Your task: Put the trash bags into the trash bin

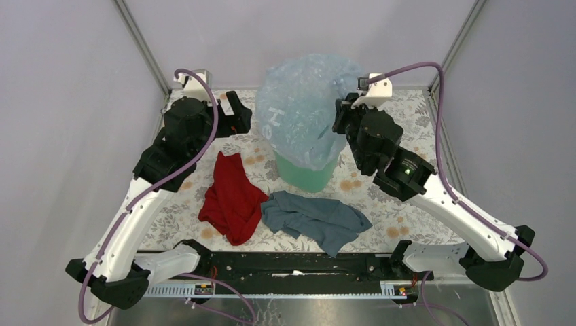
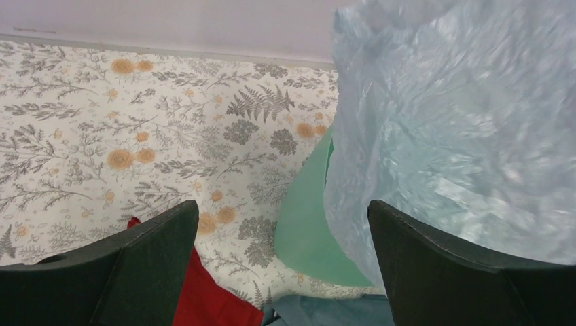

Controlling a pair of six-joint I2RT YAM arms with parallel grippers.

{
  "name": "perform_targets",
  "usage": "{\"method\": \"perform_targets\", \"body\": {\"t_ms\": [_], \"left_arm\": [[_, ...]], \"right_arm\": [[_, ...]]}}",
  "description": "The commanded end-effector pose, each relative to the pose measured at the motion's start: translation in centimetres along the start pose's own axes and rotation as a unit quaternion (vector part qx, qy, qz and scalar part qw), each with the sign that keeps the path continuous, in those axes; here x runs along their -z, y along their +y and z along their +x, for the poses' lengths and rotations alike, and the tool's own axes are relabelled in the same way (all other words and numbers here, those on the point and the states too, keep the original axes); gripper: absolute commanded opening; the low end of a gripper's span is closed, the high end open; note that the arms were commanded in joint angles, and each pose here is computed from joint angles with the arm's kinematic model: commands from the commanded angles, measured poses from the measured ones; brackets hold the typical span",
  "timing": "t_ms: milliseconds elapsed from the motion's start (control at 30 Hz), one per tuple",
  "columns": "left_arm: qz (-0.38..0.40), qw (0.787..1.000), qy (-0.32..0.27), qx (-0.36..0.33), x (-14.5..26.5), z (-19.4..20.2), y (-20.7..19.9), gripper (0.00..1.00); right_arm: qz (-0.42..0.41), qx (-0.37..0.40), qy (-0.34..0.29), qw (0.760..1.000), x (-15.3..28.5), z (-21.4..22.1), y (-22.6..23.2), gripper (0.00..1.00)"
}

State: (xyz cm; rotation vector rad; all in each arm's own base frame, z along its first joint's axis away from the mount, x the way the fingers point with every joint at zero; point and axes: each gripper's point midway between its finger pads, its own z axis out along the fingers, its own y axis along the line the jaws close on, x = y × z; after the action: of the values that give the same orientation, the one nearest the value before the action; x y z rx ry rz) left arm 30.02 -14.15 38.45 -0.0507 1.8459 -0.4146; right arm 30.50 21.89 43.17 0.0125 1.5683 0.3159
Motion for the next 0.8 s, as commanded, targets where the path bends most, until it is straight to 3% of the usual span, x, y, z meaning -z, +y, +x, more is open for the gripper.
{"method": "perform_targets", "body": {"t_ms": [0,200,433,567,767], "left_arm": [[0.028,0.998,-0.055,0.015,0.0,-3.3,-1.5,0.99],[0.065,0.995,-0.066,0.032,-1.0,-5.1,-3.7,0.98],[0.177,0.984,0.008,0.021,-7.2,-3.7,-10.1,0.8],[0.203,0.977,0.053,0.028,-10.4,-0.6,-12.3,0.67],[0.162,0.979,0.123,-0.022,-13.4,8.8,-13.4,0.55]], "right_arm": [[0.071,-0.01,0.0,0.997,1.4,0.4,-4.0,0.0],[0.064,0.011,-0.005,0.998,2.6,0.5,-5.2,0.0],[0.006,0.01,-0.003,1.0,2.8,1.0,-3.6,0.01],[-0.012,0.005,-0.005,1.0,2.9,0.8,-3.0,0.01],[-0.077,0.011,-0.013,0.997,2.3,0.2,0.0,0.01]]}}
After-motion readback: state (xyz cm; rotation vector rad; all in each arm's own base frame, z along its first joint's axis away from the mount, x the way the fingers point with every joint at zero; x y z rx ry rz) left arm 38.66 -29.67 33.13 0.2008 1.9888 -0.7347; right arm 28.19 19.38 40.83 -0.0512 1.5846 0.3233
